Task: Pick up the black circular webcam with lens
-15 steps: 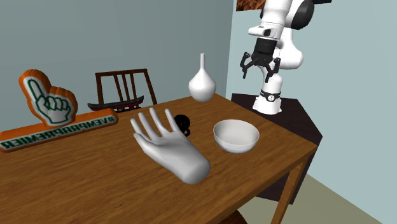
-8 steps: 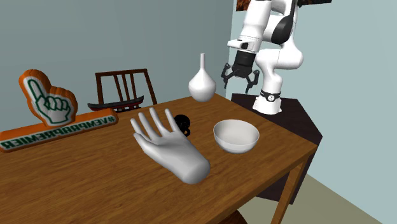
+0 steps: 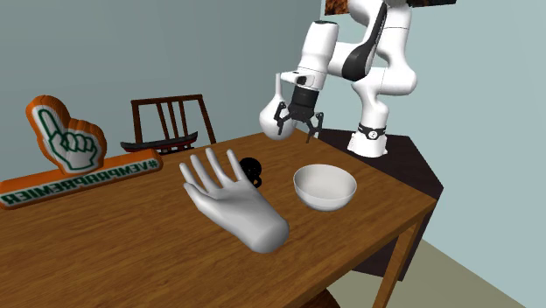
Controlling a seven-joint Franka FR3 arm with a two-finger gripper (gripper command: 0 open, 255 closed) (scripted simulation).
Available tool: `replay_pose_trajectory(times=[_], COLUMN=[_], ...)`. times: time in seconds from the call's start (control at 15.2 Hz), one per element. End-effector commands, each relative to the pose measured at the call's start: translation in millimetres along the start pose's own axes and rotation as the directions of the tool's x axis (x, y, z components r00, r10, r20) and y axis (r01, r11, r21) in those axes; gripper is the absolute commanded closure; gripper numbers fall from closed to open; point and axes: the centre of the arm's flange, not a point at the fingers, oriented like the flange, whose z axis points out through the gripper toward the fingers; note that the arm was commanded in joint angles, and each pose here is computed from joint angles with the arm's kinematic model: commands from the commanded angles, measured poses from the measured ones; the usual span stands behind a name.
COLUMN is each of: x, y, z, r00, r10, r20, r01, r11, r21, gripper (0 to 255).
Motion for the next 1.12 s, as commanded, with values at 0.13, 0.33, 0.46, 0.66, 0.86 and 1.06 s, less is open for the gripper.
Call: replay_pose_trajectory(times=[0.13, 0.33, 0.46, 0.66, 0.86, 1.06], x=[5.9, 10.2, 13.3, 15.3, 12.5, 9.8], y=[39.9, 69.0, 88.6, 105.6, 102.5, 99.3], z=[31.4, 54.6, 69.8, 88.6, 103.8, 119.1], r00=[1.000, 0.999, 0.998, 0.997, 0.997, 0.997], r10=[0.007, 0.012, 0.016, 0.019, 0.019, 0.019], r20=[-0.028, -0.048, -0.061, -0.073, -0.073, -0.073], r01=[-0.007, -0.014, -0.019, -0.023, -0.023, -0.023], r11=[1.000, 0.999, 0.999, 0.998, 0.998, 0.998], r21=[-0.023, -0.037, -0.046, -0.054, -0.054, -0.054], gripper=[0, 0, 0, 0, 0, 0])
